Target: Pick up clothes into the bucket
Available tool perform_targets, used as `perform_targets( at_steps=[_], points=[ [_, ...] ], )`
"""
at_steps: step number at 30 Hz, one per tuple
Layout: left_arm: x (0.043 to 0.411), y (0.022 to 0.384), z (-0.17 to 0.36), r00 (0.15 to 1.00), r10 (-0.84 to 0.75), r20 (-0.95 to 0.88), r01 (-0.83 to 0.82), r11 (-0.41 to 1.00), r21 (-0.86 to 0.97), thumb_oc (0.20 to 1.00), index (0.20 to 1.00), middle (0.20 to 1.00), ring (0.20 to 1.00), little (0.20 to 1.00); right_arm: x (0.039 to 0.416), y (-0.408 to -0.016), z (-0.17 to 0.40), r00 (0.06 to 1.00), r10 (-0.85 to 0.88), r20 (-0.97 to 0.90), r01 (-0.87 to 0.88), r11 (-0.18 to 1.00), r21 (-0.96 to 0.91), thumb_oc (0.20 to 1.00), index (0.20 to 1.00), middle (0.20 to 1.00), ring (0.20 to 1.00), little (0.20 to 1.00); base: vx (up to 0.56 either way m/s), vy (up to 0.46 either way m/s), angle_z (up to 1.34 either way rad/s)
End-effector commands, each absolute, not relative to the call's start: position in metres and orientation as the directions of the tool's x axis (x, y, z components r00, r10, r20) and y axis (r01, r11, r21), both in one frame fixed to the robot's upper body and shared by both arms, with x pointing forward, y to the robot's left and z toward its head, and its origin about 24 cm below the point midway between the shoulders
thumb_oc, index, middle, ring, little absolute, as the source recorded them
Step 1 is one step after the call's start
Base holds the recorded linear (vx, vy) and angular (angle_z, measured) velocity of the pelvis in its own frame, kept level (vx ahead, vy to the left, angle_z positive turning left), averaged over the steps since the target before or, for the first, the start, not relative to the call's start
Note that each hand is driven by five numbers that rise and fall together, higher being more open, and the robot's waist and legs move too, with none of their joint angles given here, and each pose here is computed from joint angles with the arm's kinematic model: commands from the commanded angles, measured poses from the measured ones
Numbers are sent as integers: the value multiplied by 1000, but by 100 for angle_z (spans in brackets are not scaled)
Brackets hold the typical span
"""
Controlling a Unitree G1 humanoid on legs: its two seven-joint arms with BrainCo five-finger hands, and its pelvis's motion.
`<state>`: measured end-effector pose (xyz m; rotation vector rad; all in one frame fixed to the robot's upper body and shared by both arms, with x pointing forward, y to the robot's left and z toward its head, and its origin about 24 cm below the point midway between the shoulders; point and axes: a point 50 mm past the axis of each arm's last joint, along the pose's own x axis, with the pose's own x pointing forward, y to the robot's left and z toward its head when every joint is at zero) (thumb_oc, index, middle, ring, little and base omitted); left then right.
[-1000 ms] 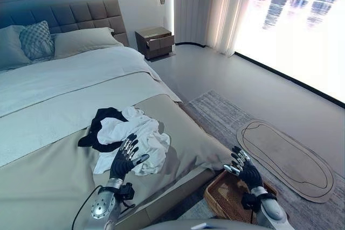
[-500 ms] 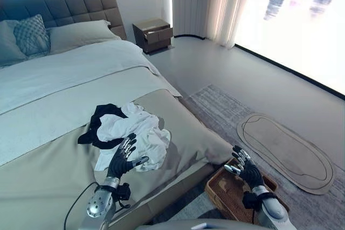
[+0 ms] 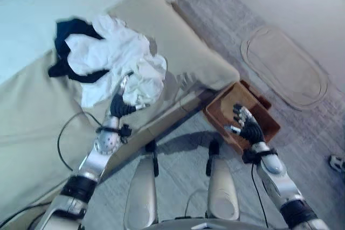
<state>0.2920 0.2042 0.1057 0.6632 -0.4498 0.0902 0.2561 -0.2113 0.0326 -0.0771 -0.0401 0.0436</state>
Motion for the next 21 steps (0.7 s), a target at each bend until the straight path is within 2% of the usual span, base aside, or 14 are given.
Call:
perform_targets(
  at_steps=[1,5,7,8,12,13,15,16,18,21],
  points=[
    [292,211,122,834,-2,553,-388,711,587,1000,1000,1000,1000,1000,257,-206,60,977,21,211,-9,998,-56,1000,1000,1000,1000,1000,-115,3,-7],
    [306,210,148,759,4,651,-510,625,591,1000,1000,1000,1000,1000,263,-203,74,962,22,271,-6,998,-60,1000,1000,1000,1000,1000,-69,4,-14],
    [308,211,152,748,-1,664,-529,604,596,1000,1000,1000,1000,1000,263,-202,76,960,21,281,-6,998,-55,1000,1000,1000,1000,1000,-38,0,-1],
    [312,214,166,709,-19,705,-592,528,609,1000,1000,1000,1000,1000,263,-203,79,956,25,294,-10,999,-54,1000,1000,1000,1000,1000,0,0,0],
    [321,224,187,656,-51,753,-697,339,631,1000,1000,1000,1000,1000,262,-204,81,953,35,301,-16,998,-64,1000,1000,1000,1000,1000,-21,4,-5],
    [322,224,188,656,-52,753,-698,339,631,1000,1000,1000,1000,1000,262,-204,81,953,34,302,-15,998,-63,1000,1000,1000,1000,1000,-12,15,-7],
    [330,237,195,673,-63,737,-717,189,671,1000,1000,1000,1000,1000,261,-208,81,952,36,303,-16,998,-68,1000,1000,1000,1000,1000,-10,21,-10],
    [330,236,195,673,-64,737,-717,189,671,1000,1000,1000,1000,1000,261,-208,82,952,35,304,-15,998,-67,1000,1000,1000,1000,1000,-9,15,-4],
    [335,248,204,680,-61,730,-726,76,683,1000,1000,1000,1000,1000,260,-213,83,952,27,305,0,996,-90,1000,1000,1000,1000,1000,-2,7,-2],
    [339,255,208,690,-65,721,-722,4,691,1000,1000,1000,1000,1000,261,-217,85,949,18,314,9,997,-83,1000,1000,1000,1000,1000,-3,18,-4]
  ],
)
